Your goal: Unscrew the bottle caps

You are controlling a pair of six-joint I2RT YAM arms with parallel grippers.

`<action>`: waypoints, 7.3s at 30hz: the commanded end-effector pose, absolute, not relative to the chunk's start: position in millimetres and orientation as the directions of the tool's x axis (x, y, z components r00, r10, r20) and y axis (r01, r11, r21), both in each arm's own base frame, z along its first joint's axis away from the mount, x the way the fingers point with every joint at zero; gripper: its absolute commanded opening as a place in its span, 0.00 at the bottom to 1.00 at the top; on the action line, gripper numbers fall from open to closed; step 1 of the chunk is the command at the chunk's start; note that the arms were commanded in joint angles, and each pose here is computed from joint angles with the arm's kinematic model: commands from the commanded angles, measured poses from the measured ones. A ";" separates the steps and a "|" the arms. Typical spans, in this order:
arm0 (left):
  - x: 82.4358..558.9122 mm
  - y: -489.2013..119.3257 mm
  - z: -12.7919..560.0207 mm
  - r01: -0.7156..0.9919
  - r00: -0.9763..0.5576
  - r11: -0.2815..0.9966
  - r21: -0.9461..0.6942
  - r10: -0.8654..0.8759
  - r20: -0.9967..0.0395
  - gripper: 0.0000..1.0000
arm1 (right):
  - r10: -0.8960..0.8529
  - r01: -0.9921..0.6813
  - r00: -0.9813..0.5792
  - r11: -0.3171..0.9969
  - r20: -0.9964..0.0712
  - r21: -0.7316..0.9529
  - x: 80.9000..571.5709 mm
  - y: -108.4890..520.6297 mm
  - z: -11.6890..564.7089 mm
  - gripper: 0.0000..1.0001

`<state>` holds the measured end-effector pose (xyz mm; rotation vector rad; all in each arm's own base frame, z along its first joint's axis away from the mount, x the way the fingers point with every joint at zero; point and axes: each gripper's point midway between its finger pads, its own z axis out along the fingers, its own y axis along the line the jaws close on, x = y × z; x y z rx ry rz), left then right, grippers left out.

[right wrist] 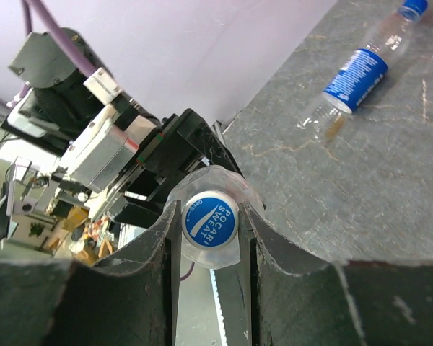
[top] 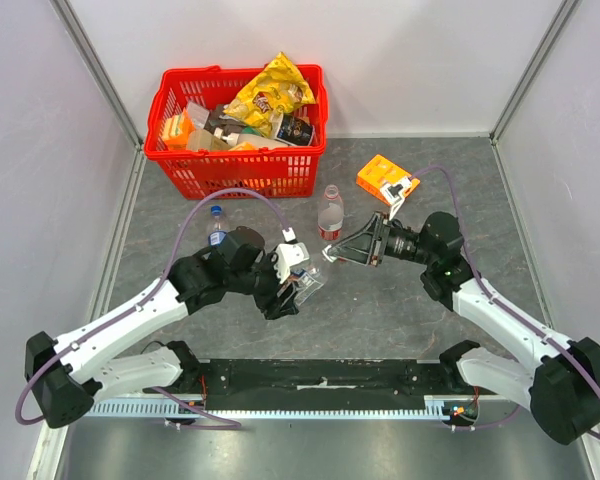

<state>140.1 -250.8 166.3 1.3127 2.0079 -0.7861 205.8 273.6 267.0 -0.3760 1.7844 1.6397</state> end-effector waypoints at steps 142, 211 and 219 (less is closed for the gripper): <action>159.5 -242.8 152.9 0.892 -0.340 0.451 -0.034 0.619 -0.708 0.22 | 0.304 -0.458 -0.805 0.228 -0.510 0.859 225.9 279.4 232.9 0.42; 7.1 -287.4 318.6 0.759 -0.317 -0.486 -0.434 0.308 -0.897 0.21 | 0.312 -0.979 -0.019 -0.198 -0.950 -0.046 65.4 241.5 406.1 0.04; 9.0 -289.1 311.3 0.757 -0.329 -0.471 -0.453 0.324 -0.887 0.20 | 0.318 -0.978 -0.001 -0.200 -0.948 -0.066 63.3 241.4 408.1 0.06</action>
